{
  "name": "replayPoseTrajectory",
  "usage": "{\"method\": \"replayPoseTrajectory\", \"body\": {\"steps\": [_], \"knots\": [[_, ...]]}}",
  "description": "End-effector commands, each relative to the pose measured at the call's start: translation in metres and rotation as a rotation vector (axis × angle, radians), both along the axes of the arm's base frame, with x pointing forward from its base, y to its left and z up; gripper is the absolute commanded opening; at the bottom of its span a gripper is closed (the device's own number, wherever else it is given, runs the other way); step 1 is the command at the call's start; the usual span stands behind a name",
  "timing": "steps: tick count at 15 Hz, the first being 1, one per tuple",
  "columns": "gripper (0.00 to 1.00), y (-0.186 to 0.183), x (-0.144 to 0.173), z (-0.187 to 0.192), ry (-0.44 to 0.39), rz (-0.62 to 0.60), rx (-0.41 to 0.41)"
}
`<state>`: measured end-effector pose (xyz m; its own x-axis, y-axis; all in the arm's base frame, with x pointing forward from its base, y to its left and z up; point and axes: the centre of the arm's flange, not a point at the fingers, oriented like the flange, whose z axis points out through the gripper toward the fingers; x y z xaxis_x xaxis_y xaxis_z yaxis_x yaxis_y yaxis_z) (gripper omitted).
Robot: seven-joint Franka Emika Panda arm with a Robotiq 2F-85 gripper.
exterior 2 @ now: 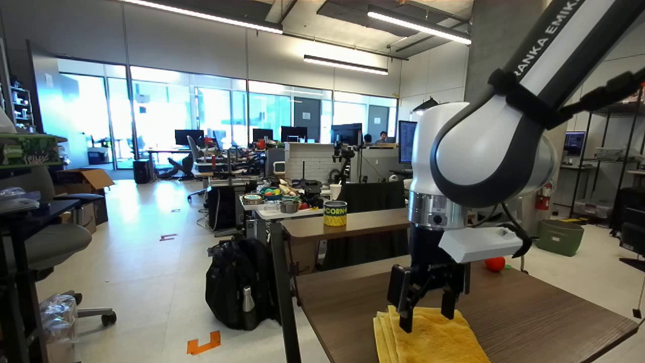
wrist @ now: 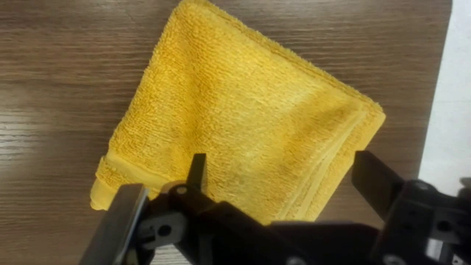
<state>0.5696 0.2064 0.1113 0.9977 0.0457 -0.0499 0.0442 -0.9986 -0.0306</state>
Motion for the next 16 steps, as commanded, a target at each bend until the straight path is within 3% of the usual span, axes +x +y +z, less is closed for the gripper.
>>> {"method": "replayPoseTrajectory", "body": {"steps": [1,5,6,7,12,14,16], "knots": [[1.0,-0.008,0.016,-0.036,-0.029,-0.015,-0.021],[1.0,-0.017,0.031,-0.068,-0.072,-0.011,-0.006],[1.0,-0.014,0.034,-0.07,-0.097,0.006,0.018],[1.0,-0.02,0.018,-0.059,-0.054,-0.021,-0.011],[1.0,-0.013,0.027,-0.06,-0.078,-0.004,-0.003],[1.0,-0.018,0.038,-0.079,-0.053,-0.043,-0.034],[1.0,-0.043,0.061,-0.101,-0.052,-0.161,-0.07]]}}
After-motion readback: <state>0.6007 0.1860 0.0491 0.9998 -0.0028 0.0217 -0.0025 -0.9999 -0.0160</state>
